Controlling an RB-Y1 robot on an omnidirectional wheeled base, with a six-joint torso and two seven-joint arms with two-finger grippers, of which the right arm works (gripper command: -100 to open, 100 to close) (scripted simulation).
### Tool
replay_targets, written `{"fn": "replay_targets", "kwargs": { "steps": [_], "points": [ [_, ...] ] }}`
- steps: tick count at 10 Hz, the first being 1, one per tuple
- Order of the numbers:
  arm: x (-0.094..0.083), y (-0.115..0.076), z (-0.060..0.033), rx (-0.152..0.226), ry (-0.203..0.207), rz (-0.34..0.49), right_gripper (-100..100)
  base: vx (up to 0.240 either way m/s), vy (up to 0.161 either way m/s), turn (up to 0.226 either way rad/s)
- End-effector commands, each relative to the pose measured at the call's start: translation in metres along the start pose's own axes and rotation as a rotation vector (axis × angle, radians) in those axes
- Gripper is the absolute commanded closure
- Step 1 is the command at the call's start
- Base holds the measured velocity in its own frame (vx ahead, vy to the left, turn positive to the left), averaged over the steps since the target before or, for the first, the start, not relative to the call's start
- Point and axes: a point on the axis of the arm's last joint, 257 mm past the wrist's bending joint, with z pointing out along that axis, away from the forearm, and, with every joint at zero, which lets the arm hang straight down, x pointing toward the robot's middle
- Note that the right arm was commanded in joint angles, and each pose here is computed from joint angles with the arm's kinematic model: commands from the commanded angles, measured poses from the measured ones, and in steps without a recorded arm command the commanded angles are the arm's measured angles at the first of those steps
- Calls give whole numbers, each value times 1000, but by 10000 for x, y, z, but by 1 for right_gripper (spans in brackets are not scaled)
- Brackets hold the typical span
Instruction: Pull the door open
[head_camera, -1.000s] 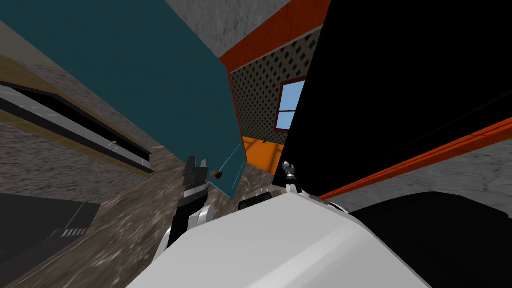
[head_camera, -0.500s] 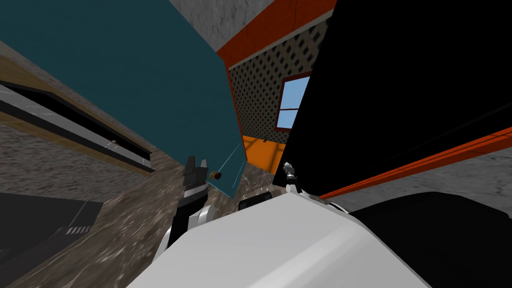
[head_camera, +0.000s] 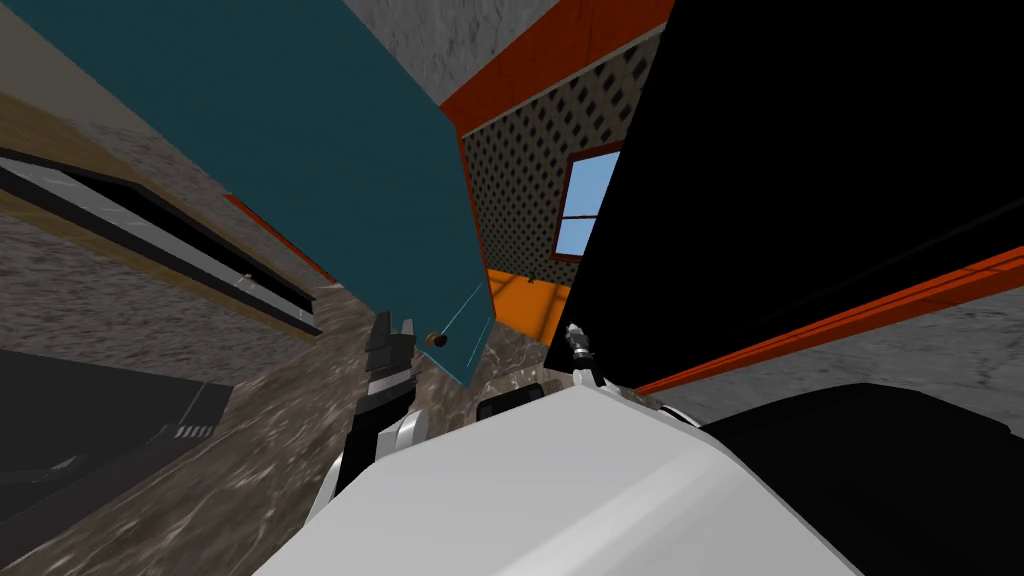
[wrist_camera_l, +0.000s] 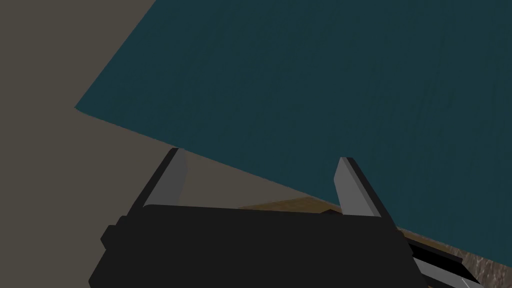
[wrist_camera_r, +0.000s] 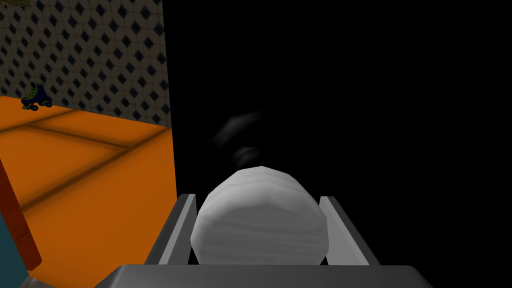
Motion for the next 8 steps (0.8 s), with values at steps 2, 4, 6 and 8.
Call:
{"fn": "replay_targets", "kwargs": {
  "steps": [2, 4, 6, 8],
  "points": [
    [-25, -110, -56, 49, -5, 9, 100, -240, -2, 89],
    [-21, -186, -86, 87, -5, 15, 100, -260, -4, 93],
    [-48, -195, -102, 93, -11, 12, 100, -169, -15, 51],
    [-56, -249, -167, 134, -12, 14, 100, -225, 0, 97]
  ]
}}
